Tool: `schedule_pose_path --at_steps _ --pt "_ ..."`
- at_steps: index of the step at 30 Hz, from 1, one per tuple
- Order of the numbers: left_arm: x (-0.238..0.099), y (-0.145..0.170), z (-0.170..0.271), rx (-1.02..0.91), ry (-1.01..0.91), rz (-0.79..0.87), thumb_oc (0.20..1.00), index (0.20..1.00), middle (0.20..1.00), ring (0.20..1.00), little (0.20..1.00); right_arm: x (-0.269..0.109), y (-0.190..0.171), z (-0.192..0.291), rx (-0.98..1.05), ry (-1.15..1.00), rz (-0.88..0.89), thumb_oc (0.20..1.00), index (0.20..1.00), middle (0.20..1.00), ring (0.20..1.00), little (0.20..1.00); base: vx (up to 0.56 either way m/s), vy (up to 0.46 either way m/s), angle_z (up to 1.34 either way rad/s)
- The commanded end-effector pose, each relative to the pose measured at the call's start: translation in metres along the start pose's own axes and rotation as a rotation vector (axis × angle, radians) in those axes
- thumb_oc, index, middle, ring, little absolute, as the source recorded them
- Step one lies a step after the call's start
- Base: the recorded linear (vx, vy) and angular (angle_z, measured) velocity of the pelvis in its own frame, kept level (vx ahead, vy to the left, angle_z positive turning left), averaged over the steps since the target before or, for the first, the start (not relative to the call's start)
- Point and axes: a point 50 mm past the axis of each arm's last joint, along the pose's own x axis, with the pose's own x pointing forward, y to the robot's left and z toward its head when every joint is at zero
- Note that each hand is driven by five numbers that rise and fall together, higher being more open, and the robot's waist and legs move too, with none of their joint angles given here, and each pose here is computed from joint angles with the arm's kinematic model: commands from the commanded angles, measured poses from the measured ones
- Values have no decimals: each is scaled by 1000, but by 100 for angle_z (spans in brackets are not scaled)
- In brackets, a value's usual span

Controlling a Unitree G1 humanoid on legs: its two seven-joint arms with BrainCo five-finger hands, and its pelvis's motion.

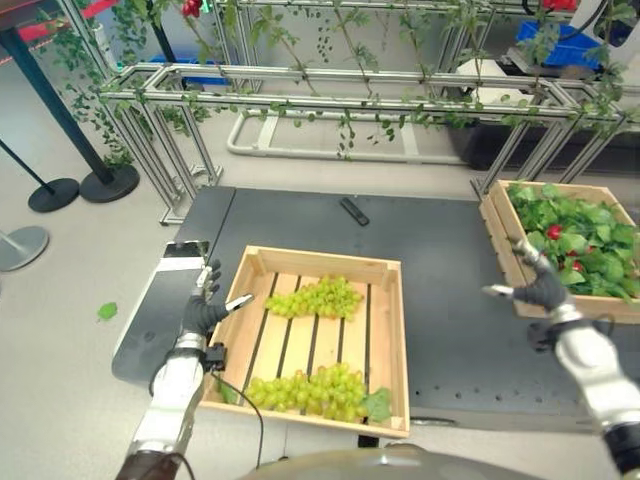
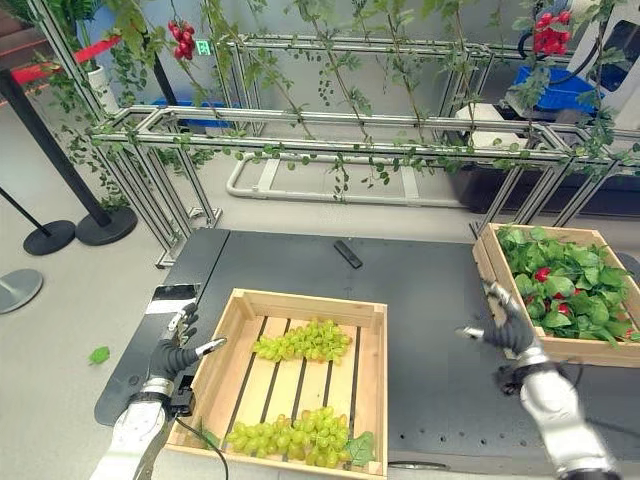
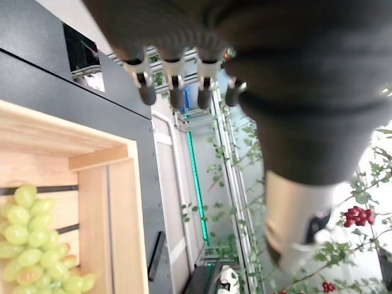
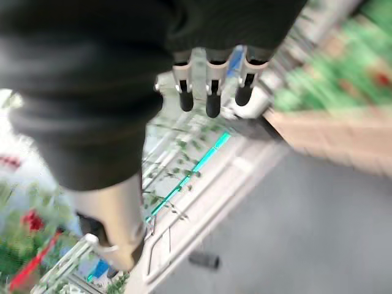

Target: Pick up the fruits from the basket on one side to the basket on the other side

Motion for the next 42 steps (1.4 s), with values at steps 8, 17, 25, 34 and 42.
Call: schedule_pose_path --at_steps 8,17,25,34,42 --pt "21 37 66 81 -289 65 1000 1000 1000 1000 1000 40 -16 80 -248 -318 44 1000 1000 1000 1000 1000 -149 -32 8" --pt "36 46 106 76 -438 137 1000 1000 1000 1000 1000 51 -30 120 -399 -438 21 1000 1000 1000 1000 1000 -83 -53 62" --pt "40 53 110 96 -435 181 1000 1000 1000 1000 1000 60 7 129 -466 -466 145 1000 1000 1000 1000 1000 -7 -94 37" --pt "46 51 125 69 -493 217 1000 1000 1000 1000 1000 76 25 139 -430 -460 123 1000 1000 1000 1000 1000 -7 -37 19" --pt "50 43 138 64 -541 217 1000 1000 1000 1000 1000 72 46 122 -346 -395 166 1000 1000 1000 1000 1000 14 -17 2"
